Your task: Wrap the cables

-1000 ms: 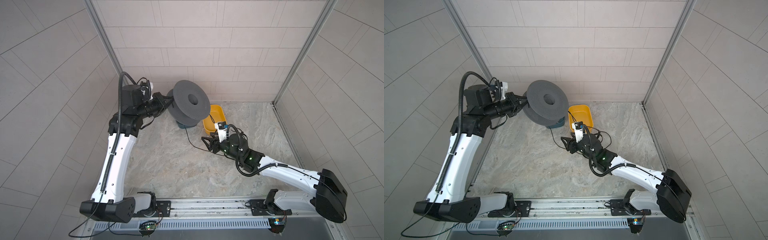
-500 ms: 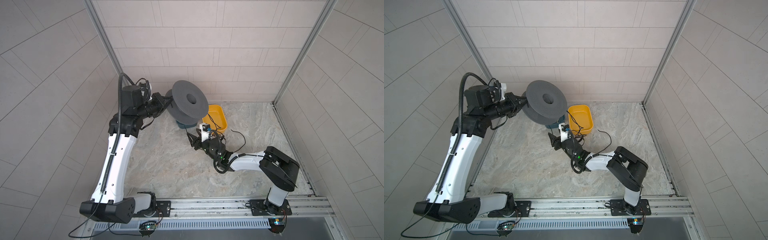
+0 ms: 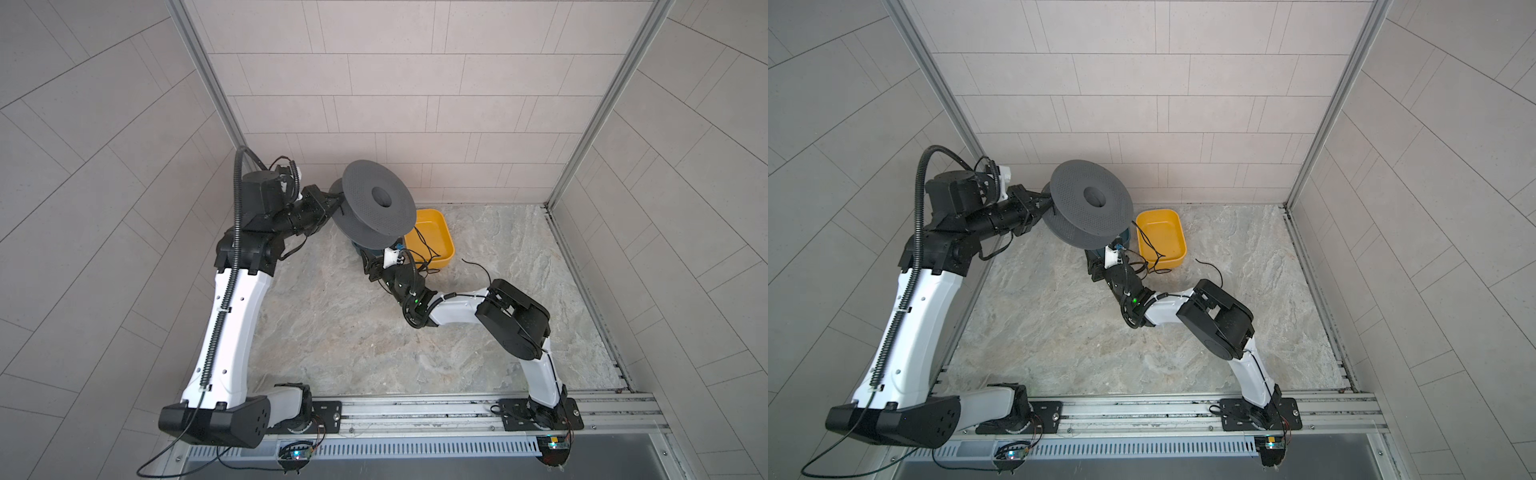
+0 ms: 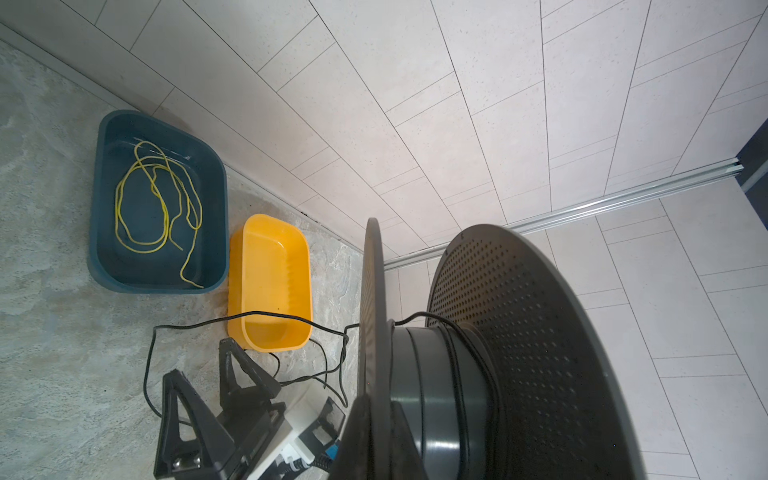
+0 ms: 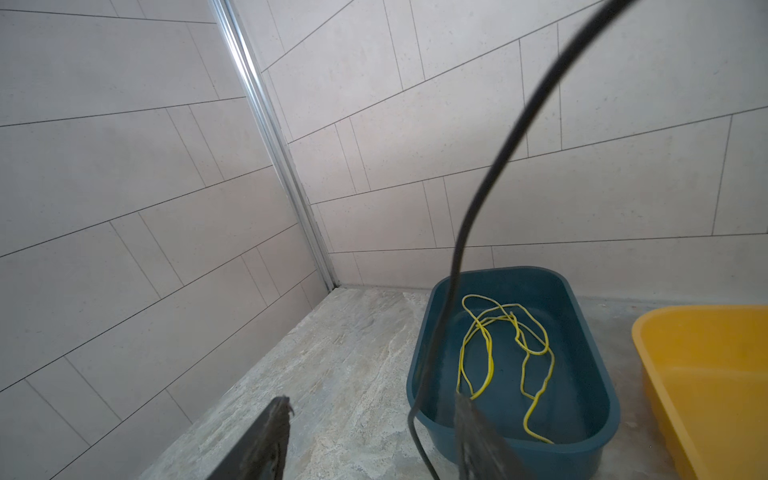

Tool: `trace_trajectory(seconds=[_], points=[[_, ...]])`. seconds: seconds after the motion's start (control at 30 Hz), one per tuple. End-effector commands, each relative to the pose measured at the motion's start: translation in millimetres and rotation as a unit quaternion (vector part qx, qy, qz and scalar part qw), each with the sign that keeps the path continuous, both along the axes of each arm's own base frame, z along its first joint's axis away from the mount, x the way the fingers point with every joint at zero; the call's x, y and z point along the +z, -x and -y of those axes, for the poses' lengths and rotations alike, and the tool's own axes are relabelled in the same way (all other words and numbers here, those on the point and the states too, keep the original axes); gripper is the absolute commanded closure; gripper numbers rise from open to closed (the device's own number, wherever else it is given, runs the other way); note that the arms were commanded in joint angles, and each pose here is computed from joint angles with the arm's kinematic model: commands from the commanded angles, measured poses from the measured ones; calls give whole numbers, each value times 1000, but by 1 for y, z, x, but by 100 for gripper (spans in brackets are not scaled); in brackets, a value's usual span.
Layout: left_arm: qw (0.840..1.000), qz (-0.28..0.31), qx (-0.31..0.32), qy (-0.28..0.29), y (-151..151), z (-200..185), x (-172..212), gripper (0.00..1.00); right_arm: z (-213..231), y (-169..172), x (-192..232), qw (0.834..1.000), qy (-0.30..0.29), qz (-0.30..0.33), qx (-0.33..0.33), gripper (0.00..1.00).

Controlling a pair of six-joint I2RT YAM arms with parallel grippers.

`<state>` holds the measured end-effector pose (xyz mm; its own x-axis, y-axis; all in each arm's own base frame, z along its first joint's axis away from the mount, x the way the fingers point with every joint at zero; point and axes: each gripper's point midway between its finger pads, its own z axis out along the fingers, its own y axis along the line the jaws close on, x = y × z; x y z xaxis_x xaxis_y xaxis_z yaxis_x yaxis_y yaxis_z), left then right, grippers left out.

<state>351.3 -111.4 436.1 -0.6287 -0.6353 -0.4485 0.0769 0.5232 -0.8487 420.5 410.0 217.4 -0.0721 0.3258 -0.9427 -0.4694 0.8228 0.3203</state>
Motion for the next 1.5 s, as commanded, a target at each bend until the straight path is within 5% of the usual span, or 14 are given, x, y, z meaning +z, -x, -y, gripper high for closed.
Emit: trace_trajectory(seconds=[0.0, 0.33, 0.6, 0.9, 1.17, 1.3, 1.47], points=[[998, 58, -4, 19, 15, 1, 40, 100, 6, -12, 5, 1000, -10, 6, -23, 39], [998, 58, 0, 38, 17, 1, 42, 100, 0, -42, 1, 999, -23, -11, -29, 47], [998, 60, 12, 25, 11, -6, 42, 100, 18, -42, 1, 999, -15, -30, -33, 99], [994, 56, 78, -54, -6, -46, 32, 100, 59, 21, 12, 996, 55, -59, 48, 100], [980, 38, 137, -138, -4, -86, 16, 100, 117, 67, 21, 980, 22, -91, 176, 100], [976, 37, 137, -163, 0, -91, 12, 100, 174, 67, 32, 985, 1, -101, 136, 100], [972, 41, 132, -190, 9, -92, 8, 100, 264, 54, 22, 981, 51, -185, -24, 100]])
